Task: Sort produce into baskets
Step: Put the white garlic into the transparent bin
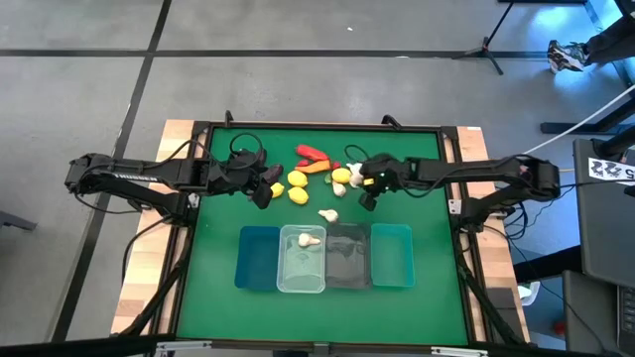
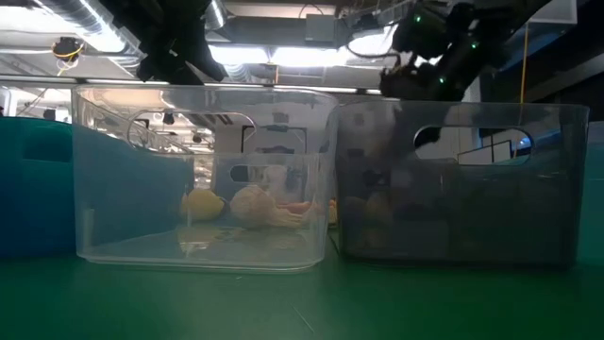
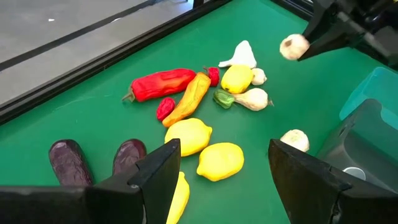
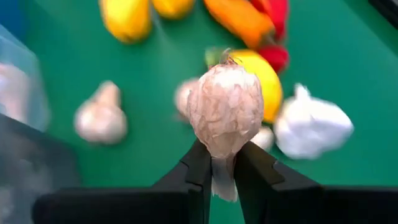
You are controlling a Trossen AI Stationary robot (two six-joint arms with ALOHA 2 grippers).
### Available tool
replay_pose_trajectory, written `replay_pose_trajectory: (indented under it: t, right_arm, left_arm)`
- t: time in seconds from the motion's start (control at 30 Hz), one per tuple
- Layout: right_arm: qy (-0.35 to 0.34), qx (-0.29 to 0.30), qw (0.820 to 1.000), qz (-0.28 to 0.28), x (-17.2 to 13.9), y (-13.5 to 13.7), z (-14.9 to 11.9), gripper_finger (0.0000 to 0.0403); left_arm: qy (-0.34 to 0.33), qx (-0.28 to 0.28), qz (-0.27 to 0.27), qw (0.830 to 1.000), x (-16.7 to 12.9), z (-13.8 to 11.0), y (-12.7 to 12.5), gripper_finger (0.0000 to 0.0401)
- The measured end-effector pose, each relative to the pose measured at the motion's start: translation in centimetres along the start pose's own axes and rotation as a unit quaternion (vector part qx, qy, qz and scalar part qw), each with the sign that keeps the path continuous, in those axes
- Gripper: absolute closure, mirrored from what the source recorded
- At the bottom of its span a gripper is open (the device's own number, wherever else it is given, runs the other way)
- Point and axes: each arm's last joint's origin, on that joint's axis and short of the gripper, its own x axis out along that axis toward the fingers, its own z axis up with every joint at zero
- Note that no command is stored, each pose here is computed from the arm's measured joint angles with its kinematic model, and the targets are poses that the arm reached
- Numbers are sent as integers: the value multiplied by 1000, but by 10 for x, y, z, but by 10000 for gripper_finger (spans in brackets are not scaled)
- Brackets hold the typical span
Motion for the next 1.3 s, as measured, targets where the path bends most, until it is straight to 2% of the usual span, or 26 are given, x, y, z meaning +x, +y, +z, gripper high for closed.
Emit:
replay_pose_trajectory:
  t: [0.1, 0.43, 0.77, 1.0, 1.3]
  right_arm:
    - [-36, -2, 998, 41, -3, 6, 7, 348]
    - [-119, -55, 986, 106, -11, 43, 16, 347]
    - [-205, -127, 956, 167, -25, 81, 19, 347]
    - [-271, -141, 930, 203, -37, 100, 24, 347]
    - [-286, -154, 916, 237, -33, 124, 16, 347]
  left_arm:
    - [0, 0, 0, 1000, 0, 0, 0, 164]
    - [0, 0, 0, 1000, 0, 0, 0, 164]
    - [0, 0, 0, 1000, 0, 0, 0, 164]
    - [0, 0, 0, 1000, 0, 0, 0, 164]
    - [0, 0, 0, 1000, 0, 0, 0, 164]
